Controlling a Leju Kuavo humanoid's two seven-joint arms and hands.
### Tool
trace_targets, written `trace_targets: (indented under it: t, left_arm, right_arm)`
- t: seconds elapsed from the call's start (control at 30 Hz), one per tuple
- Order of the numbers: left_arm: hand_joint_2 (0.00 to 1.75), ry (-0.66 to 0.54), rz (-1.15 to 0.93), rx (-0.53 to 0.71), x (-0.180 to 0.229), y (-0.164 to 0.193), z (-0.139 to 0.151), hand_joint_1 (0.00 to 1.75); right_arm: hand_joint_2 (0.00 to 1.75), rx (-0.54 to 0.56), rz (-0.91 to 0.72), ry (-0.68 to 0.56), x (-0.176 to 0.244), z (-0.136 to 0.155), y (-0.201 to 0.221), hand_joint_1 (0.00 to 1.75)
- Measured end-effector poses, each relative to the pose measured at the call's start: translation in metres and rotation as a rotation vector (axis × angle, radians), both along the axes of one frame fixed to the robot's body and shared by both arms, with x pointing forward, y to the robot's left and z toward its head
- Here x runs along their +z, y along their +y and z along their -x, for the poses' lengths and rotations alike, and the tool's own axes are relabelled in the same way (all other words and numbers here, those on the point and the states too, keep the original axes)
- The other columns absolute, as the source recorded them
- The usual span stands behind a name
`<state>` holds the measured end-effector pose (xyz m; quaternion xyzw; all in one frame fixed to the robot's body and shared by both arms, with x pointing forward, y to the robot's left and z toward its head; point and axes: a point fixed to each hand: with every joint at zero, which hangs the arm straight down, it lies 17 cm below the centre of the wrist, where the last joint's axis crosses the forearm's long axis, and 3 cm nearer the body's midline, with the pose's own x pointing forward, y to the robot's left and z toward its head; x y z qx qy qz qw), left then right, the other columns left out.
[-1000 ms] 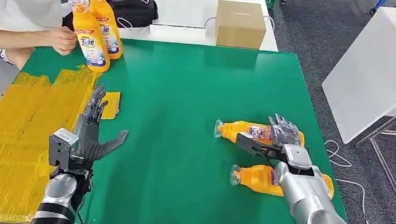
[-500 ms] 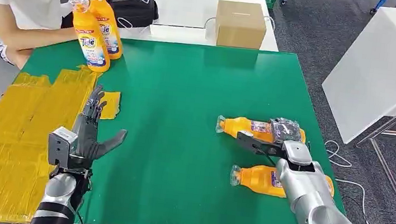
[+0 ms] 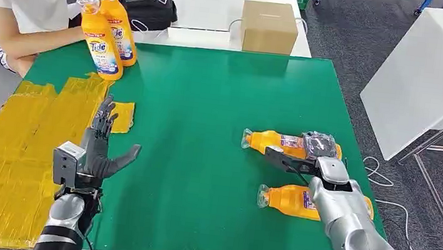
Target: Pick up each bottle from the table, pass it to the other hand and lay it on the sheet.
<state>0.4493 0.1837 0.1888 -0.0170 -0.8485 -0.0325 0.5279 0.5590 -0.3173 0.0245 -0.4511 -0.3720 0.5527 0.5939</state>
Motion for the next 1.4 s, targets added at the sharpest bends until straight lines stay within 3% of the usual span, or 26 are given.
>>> trace_targets:
  t: [1.4]
  left_arm:
    - [1.75,0.004,0.003,0.003,-0.0012,0.0009,-0.0003,0.0]
  right_arm:
    - [1.75,0.0,0.0,0.001,-0.0003,0.0001,0.0002,1.61]
